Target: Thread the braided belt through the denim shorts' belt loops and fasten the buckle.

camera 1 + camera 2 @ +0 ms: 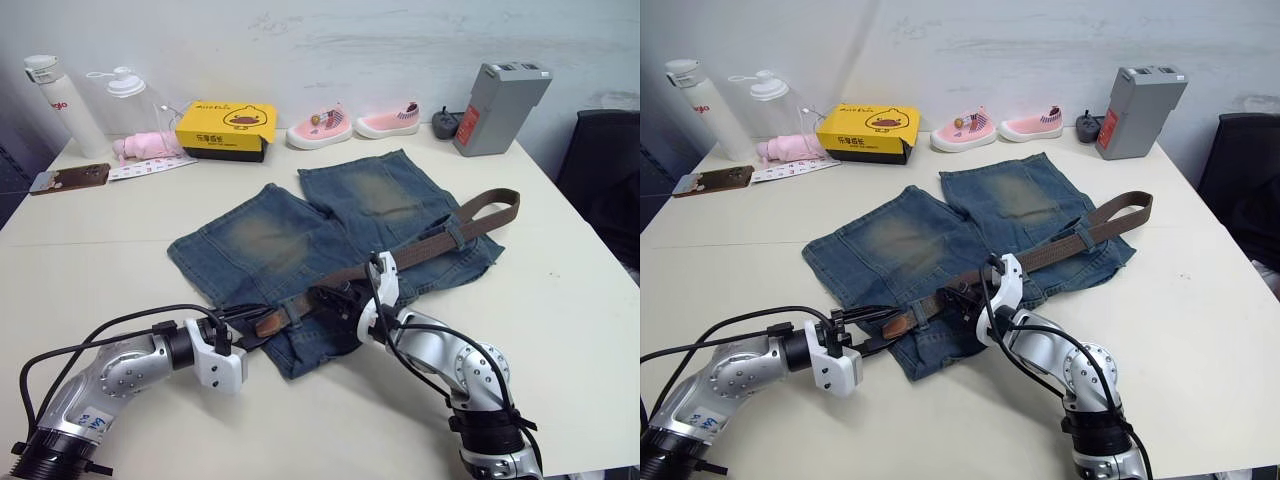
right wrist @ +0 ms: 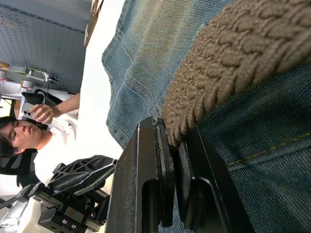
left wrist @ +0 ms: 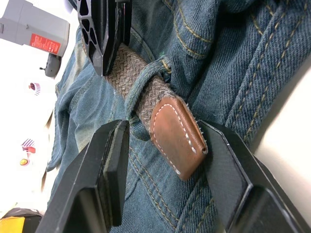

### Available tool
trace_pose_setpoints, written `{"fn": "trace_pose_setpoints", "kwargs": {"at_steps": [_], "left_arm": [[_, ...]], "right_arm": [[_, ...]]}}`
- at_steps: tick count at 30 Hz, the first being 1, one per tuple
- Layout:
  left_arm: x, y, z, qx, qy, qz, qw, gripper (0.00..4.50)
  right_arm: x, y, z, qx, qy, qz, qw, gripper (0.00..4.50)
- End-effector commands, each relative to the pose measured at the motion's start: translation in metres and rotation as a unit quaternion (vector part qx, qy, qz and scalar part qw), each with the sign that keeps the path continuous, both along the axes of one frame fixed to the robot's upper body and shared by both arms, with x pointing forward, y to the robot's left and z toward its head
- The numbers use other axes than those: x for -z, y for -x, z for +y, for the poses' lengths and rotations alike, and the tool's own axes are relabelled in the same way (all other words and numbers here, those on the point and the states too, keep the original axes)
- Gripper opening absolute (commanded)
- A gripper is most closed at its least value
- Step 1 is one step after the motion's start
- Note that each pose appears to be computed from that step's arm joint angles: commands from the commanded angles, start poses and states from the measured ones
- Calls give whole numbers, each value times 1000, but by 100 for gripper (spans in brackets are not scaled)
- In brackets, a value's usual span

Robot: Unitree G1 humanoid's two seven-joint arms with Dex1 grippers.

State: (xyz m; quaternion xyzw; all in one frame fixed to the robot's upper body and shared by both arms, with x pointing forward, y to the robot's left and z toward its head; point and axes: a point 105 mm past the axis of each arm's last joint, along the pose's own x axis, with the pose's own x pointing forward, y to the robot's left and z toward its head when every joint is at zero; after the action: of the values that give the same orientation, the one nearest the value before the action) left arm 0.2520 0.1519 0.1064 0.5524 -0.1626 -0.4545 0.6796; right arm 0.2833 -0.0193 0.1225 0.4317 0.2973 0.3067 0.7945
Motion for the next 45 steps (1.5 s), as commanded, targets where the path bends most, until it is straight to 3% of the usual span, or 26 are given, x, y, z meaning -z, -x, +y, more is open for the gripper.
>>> {"fn": "trace_pose_setpoints", "kwargs": {"at_steps": [1,3,6,12,17,20,22,25,28,30,34,40,45], "left_arm": [[-3,-3,2,-8,-3,-9,1000,198],[-1,-3,3,-8,-7,-7,1000,136],[-1,-3,3,-9,-11,-8,1000,2],[-10,-1,-1,-2,-10,-29,1000,2],[-16,0,3,-7,-14,-43,999,0],[-19,0,7,-10,-16,-49,999,0],[-20,0,9,-12,-16,-53,998,0],[-21,0,8,-9,-15,-57,998,0],[-22,1,6,-5,-13,-58,998,0],[-22,1,6,-4,-13,-59,998,0],[-22,7,15,-8,-19,-61,998,0],[-15,29,69,-36,-71,-42,996,0],[-5,73,161,-79,-169,9,982,0]], "right_arm": [[-7,1,0,1,-5,-13,1000,0],[-7,1,0,0,-5,-14,1000,0],[-7,2,-1,0,-2,-15,1000,0],[-9,2,-5,-1,18,-34,999,0],[-31,10,-26,8,6,-75,997,198],[-51,22,-41,-11,25,-141,990,346],[-52,37,-47,-64,132,-219,964,429],[-38,41,-60,-107,293,-284,907,414],[-24,33,-69,-115,379,-308,865,299],[-14,31,-71,-127,413,-316,845,198],[9,21,-71,-124,446,-299,835,14],[35,23,-72,-137,461,-255,839,14],[35,21,-69,-147,459,-258,837,14]]}}
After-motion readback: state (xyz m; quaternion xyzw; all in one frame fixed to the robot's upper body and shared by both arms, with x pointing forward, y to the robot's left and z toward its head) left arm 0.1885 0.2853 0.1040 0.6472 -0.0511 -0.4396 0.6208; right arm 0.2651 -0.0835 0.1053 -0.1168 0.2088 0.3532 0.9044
